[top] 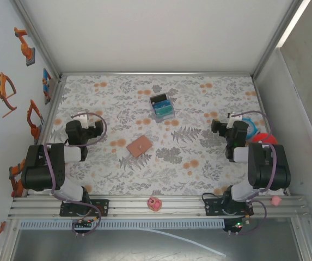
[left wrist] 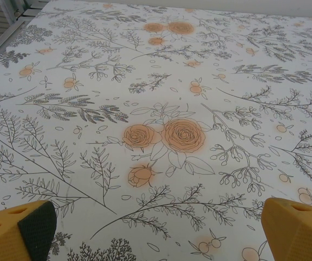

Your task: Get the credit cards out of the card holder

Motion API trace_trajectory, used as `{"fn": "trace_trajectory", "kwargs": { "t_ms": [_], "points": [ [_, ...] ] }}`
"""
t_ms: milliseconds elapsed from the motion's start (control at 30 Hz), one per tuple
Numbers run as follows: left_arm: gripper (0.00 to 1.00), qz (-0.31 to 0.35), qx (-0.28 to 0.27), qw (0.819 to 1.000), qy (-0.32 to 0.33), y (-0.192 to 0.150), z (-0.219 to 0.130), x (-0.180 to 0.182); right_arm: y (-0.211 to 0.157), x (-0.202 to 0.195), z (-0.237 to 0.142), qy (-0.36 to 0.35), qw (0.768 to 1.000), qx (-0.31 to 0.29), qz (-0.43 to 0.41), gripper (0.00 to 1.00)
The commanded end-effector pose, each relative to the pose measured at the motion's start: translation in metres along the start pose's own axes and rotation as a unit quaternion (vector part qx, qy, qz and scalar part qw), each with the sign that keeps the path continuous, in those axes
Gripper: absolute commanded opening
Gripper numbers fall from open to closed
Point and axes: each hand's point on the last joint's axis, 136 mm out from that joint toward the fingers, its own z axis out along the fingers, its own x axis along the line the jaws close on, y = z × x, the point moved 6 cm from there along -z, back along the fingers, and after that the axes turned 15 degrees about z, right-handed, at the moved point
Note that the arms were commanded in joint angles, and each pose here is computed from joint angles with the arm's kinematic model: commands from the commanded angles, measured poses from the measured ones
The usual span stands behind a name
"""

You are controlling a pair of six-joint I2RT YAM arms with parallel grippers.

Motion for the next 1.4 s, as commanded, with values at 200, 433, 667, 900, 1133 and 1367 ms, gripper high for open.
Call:
{"fn": "trace_trajectory", "kwargs": {
  "t_ms": [200, 433, 667, 900, 1133, 1367],
  "points": [
    [0.97, -0.003, -0.010, 1.000, 0.005, 0.007, 0.001, 0.003, 0.005, 0.001, 0.001, 0.006, 1.000, -0.009, 0.003, 1.00],
    [0.97, -0.003, -0.010, 1.000, 0.005, 0.007, 0.001, 0.003, 0.005, 0.001, 0.001, 0.005, 1.000, -0.009, 0.003, 0.99],
    [0.97, -0.006, -0.007, 1.000, 0.013, 0.012, 0.000, 0.006, 0.007, 0.001, 0.001, 0.003, 1.000, -0.009, 0.003, 1.00],
    [0.97, 0.006, -0.001, 1.000, 0.022, 0.034, -0.014, 0.008, 0.017, 0.001, -0.011, -0.009, 1.000, -0.026, 0.008, 0.99],
    [0.97, -0.010, -0.010, 0.999, 0.029, 0.076, -0.044, 0.002, 0.034, -0.001, -0.038, -0.046, 0.998, -0.029, 0.027, 1.00],
    [0.97, -0.051, -0.017, 0.998, -0.010, 0.089, -0.080, -0.018, 0.048, 0.002, -0.067, -0.069, 0.993, -0.008, 0.090, 0.99]
  ]
}}
